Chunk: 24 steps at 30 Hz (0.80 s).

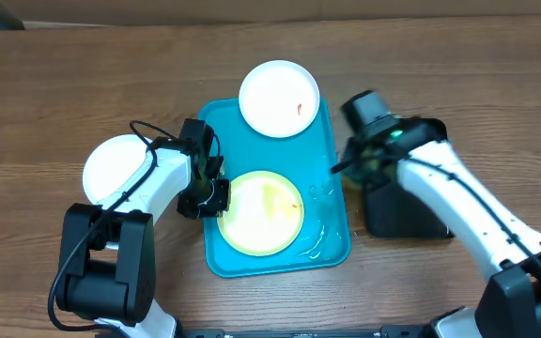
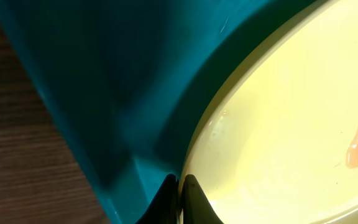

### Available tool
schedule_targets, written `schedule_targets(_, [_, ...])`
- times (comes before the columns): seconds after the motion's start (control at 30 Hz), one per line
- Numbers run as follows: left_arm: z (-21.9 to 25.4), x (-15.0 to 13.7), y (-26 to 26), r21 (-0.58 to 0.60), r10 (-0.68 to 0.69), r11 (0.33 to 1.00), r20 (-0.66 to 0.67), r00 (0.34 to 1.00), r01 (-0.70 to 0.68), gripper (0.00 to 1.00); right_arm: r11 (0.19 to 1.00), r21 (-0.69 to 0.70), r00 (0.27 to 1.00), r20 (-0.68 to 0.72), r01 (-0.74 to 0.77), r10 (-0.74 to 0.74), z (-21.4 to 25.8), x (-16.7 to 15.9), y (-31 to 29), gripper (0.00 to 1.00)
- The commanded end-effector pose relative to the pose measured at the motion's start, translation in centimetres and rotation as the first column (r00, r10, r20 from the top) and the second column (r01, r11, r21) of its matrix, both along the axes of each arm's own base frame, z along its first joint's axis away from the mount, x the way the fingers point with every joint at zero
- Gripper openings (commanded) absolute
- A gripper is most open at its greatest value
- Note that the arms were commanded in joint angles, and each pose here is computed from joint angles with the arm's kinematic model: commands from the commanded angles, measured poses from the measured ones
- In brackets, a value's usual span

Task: Clean dirty plates on tray and stack at the side
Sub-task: 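Scrub the yellow plate with the sponge while left gripper holds its rim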

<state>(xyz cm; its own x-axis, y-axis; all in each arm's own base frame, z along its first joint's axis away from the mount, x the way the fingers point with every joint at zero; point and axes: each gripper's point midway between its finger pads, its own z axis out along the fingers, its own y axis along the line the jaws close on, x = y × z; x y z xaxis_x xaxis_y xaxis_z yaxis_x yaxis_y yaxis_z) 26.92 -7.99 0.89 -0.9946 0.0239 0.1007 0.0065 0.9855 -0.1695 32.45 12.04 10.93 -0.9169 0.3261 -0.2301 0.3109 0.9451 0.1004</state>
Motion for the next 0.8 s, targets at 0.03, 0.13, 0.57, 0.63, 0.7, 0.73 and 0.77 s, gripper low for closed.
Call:
schedule_targets(0.03, [2.0, 1.6, 0.5, 0.023, 0.005, 1.0, 0.085, 0.996, -0.007, 0.04, 0.969, 0.167, 0.983, 0.018, -0.183, 0.183, 0.5, 0.6, 0.5, 0.04])
schedule_targets(0.13, [2.1, 1.5, 0.5, 0.024, 0.006, 1.0, 0.081, 0.997, -0.008, 0.04, 0.904, 0.286, 0.946, 0.04, -0.318, 0.32, 0.6, -0.5, 3.4, 0.04])
schedule_targets(0.57, [3.5, 0.9, 0.6, 0.031, 0.009, 0.999, 0.047, 0.999, -0.011, 0.04, 0.847, 0.226, 0.876, 0.084, -0.481, 0.475, -3.2, -3.9, 15.7, 0.04])
schedule_targets(0.63, [3.7, 1.2, 0.6, 0.029, 0.009, 1.0, 0.053, 0.999, -0.011, 0.04, 0.838, 0.23, 0.867, 0.068, -0.495, 0.493, -4.9, -4.5, 17.2, 0.04])
schedule_targets(0.7, [3.9, 1.3, 0.6, 0.028, 0.01, 1.0, 0.059, 0.998, -0.011, 0.04, 0.837, 0.235, 0.866, 0.049, -0.494, 0.498, -6.7, -4.9, 18.4, 0.04])
schedule_targets(0.73, [3.9, 1.4, 0.6, 0.028, 0.01, 1.0, 0.06, 0.998, -0.011, 0.04, 0.841, 0.239, 0.87, 0.036, -0.485, 0.491, -7.6, -5.1, 19.0, 0.04])
schedule_targets(0.77, [3.9, 1.4, 0.6, 0.027, 0.01, 1.0, 0.062, 0.998, -0.011, 0.04, 0.842, 0.24, 0.87, 0.029, -0.483, 0.492, -8.1, -5.3, 19.2, 0.04])
